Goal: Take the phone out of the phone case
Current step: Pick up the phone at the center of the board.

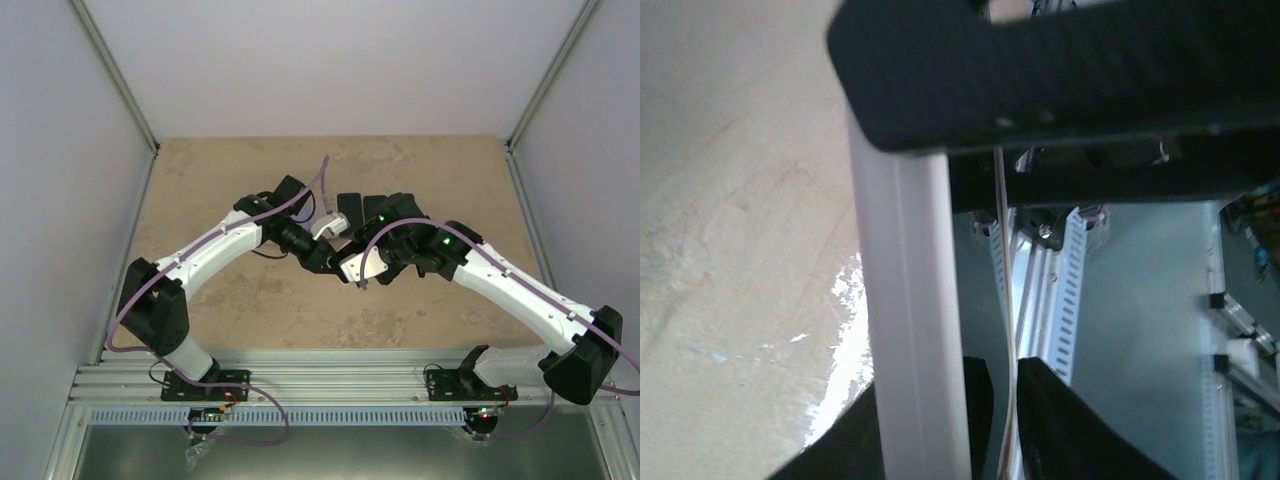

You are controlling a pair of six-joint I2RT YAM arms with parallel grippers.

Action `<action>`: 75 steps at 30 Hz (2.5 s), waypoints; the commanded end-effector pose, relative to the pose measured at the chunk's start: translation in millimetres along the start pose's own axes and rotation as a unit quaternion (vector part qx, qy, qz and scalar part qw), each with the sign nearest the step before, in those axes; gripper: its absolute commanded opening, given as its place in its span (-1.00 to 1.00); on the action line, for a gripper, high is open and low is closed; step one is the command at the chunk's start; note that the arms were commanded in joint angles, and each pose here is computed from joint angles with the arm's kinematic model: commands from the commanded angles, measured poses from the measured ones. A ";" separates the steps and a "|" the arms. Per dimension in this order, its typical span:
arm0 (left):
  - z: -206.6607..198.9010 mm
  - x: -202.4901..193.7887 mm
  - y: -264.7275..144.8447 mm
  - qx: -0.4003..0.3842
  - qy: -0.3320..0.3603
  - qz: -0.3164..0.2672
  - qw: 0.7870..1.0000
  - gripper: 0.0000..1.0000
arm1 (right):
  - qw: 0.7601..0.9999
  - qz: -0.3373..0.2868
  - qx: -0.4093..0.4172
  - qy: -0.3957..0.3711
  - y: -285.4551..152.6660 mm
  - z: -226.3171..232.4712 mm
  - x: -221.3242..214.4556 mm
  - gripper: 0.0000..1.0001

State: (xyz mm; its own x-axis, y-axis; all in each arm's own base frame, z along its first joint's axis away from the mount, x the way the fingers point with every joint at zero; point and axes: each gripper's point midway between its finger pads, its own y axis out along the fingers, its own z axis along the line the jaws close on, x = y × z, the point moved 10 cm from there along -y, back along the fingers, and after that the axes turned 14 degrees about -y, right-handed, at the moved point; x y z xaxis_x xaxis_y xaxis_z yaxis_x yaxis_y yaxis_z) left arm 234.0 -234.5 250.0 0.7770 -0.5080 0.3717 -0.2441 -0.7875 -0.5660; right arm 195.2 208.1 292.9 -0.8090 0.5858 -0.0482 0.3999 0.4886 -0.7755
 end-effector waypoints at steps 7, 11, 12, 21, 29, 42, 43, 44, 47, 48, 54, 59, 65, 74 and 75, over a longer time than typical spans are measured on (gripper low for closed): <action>-10.2 -2.1 -2.5 -0.032 0.029 -0.010 0.999 -0.85 | 0.999 0.014 -0.048 0.013 -15.4 -14.4 0.8 -0.05; -14.3 -1.5 -6.0 -0.030 0.042 -0.018 0.998 -1.00 | 0.996 -0.001 -0.069 0.047 -21.4 -22.3 1.5 0.30; -15.3 -1.9 -6.8 -0.030 0.046 -0.020 0.998 -1.00 | 0.996 -0.006 -0.074 0.057 -23.4 -23.9 0.3 0.44; -22.6 -7.5 -18.5 -0.008 0.069 -0.048 0.996 -1.00 | 0.971 -0.108 -0.114 0.179 -56.3 -27.9 -15.9 0.94; -18.8 -0.6 -41.8 -0.007 0.067 -0.110 0.992 -1.00 | 0.930 -0.174 -0.163 0.279 -95.8 -18.7 -41.6 0.95; -48.3 6.1 -87.2 -0.020 0.100 -0.271 0.957 -1.00 | 0.789 -0.359 -0.186 0.462 -132.6 -36.1 -72.0 0.95; -52.8 5.9 -92.4 -0.020 0.107 -0.288 0.951 -1.00 | 0.768 -0.387 -0.178 0.478 -135.8 -40.1 -76.3 0.95; -56.6 4.8 -96.2 -0.022 0.113 -0.302 0.946 -1.00 | 0.745 -0.418 -0.165 0.493 -137.3 -42.6 -79.3 0.94; -69.8 5.1 -106.2 -0.041 0.123 -0.324 0.937 -1.00 | 0.694 -0.469 -0.139 0.528 -138.7 -46.9 -84.3 0.88; -72.2 5.6 -107.3 -0.049 0.120 -0.322 0.938 -1.00 | 0.683 -0.475 -0.134 0.539 -138.7 -47.3 -84.3 0.87; -80.7 8.4 -112.2 -0.115 0.090 -0.344 0.928 -1.00 | 0.638 -0.493 -0.127 0.578 -133.1 -45.8 -87.5 0.85; -73.8 6.8 -108.4 -0.173 0.068 -0.362 0.914 -1.00 | 0.602 -0.503 -0.101 0.611 -110.6 -41.6 -95.4 0.78; -66.6 4.3 -104.9 -0.176 0.057 -0.372 0.910 -1.00 | 0.600 -0.500 -0.102 0.616 -94.7 -50.2 -98.3 0.68; -54.0 -2.5 -96.2 -0.175 0.043 -0.378 0.908 -1.00 | 0.537 -0.526 -0.051 0.657 -65.4 -66.2 -101.9 0.49; -53.7 -2.9 -95.8 -0.174 0.043 -0.378 0.908 -1.00 | 0.528 -0.530 -0.046 0.661 -62.9 -66.6 -101.2 0.46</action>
State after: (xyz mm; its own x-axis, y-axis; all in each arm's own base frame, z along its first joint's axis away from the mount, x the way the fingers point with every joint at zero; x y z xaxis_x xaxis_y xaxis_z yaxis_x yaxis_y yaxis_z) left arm 228.2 -180.4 329.5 0.8186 0.1677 0.5494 0.1585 -0.9852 0.0645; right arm 277.9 155.1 381.6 0.3341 -0.0914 0.9381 0.0980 0.9933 0.0618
